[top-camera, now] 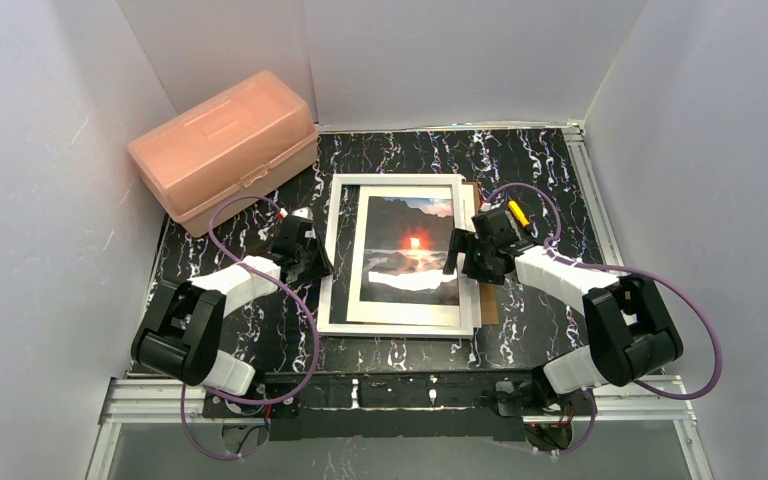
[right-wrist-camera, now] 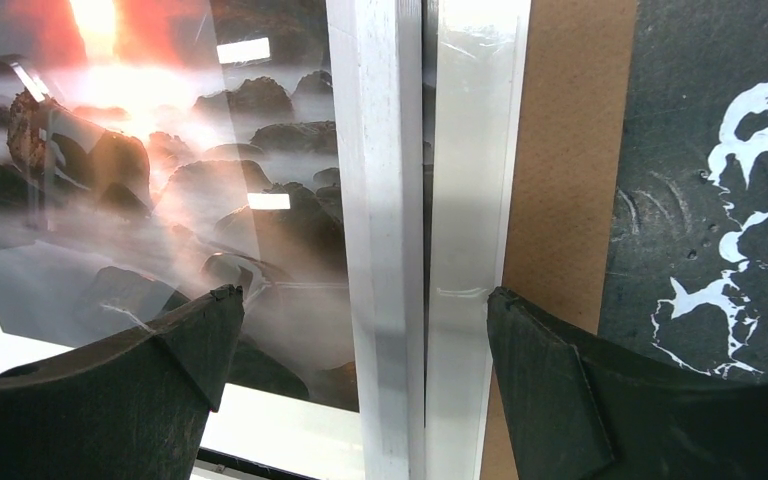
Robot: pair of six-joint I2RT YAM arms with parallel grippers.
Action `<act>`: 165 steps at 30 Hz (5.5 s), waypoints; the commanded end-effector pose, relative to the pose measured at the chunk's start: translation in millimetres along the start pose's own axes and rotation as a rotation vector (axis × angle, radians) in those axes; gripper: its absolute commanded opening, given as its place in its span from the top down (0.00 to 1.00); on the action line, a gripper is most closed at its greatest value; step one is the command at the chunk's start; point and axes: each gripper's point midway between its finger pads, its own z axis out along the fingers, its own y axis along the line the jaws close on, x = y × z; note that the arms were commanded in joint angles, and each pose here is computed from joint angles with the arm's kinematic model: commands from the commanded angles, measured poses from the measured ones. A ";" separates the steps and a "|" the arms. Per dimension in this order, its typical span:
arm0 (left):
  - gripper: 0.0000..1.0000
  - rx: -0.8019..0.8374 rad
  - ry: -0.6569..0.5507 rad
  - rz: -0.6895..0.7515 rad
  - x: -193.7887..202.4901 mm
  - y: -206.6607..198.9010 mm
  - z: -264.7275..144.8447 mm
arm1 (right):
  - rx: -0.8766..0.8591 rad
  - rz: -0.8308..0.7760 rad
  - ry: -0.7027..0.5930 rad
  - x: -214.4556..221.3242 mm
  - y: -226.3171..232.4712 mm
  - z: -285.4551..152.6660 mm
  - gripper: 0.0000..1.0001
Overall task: Take the photo out of the frame
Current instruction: Remove the photo frame item from the photo frame.
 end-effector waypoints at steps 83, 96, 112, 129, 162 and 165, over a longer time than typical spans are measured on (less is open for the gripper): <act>0.41 0.254 0.047 0.299 49.3 -108.2 -102.0 | -0.120 0.217 -0.026 66.8 -17.6 -97.8 0.27; 0.46 0.224 0.201 0.306 56.6 -143.6 -53.1 | -0.090 0.213 -0.082 60.2 -25.5 -89.9 0.57; 0.47 0.156 0.233 0.282 52.7 -151.6 -27.6 | -0.013 -0.015 -0.171 -29.2 -2.4 -76.8 0.75; 0.53 -0.009 0.031 0.221 10.8 -124.6 -32.7 | -0.036 0.004 -0.112 -48.3 -7.2 -34.8 0.99; 0.57 0.241 0.050 0.219 12.0 -173.2 -25.8 | -0.027 -0.026 -0.046 -50.6 -15.3 2.6 0.99; 0.57 0.245 0.060 0.218 12.8 -175.9 -22.5 | -0.034 -0.021 -0.026 -46.9 -14.4 6.9 0.99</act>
